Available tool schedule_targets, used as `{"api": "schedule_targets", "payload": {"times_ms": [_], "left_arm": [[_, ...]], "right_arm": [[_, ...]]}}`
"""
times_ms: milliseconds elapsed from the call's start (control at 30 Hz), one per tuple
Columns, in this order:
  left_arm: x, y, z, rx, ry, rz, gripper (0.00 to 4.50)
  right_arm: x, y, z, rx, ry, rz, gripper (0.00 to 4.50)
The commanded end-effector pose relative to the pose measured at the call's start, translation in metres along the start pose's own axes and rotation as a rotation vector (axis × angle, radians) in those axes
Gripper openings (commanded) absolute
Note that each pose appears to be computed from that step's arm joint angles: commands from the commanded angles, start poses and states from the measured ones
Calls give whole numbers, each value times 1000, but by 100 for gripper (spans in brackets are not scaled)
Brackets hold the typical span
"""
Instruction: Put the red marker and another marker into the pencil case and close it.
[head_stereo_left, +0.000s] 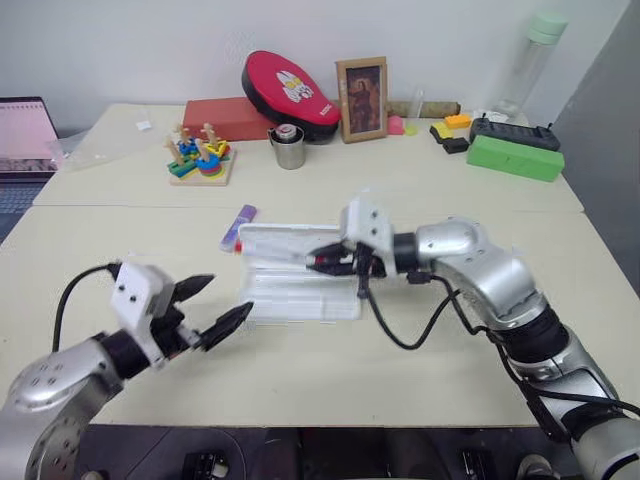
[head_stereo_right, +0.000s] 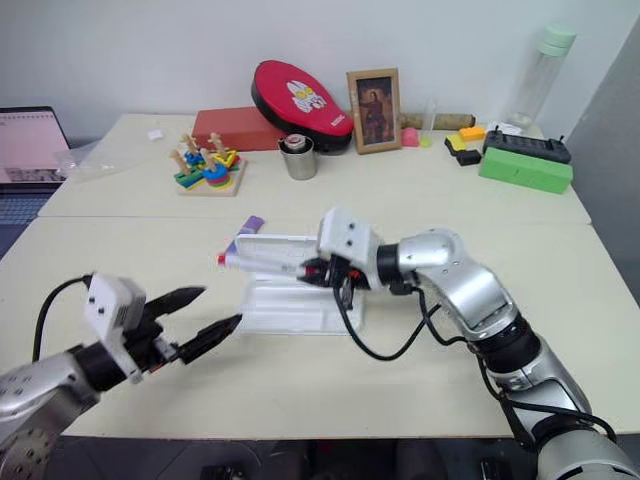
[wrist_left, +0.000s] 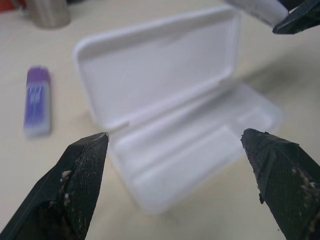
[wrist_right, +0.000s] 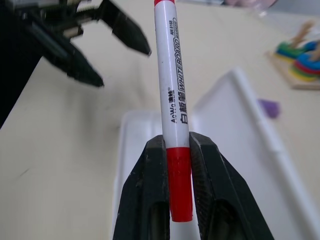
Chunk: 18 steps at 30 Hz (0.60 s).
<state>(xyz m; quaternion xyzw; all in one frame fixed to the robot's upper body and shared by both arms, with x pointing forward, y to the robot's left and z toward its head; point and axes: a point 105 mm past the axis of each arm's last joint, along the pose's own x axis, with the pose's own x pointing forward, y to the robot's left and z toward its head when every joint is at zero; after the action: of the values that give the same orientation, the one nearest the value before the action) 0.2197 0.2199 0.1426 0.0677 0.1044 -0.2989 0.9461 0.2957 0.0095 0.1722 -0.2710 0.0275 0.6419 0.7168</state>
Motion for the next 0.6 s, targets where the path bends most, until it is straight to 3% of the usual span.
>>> {"api": "schedule_targets", "payload": {"times_ms": [33, 267, 600], "left_arm": [[-12, 2, 6, 70, -23, 27, 450], [-10, -6, 6, 61, -40, 19, 450], [-3, -6, 13, 74, -63, 20, 450]], "right_arm": [[13, 2, -11, -69, 71, 18, 26], [31, -10, -28, -82, 125, -2, 26], [29, -15, -38, -42, 149, -18, 26]]}}
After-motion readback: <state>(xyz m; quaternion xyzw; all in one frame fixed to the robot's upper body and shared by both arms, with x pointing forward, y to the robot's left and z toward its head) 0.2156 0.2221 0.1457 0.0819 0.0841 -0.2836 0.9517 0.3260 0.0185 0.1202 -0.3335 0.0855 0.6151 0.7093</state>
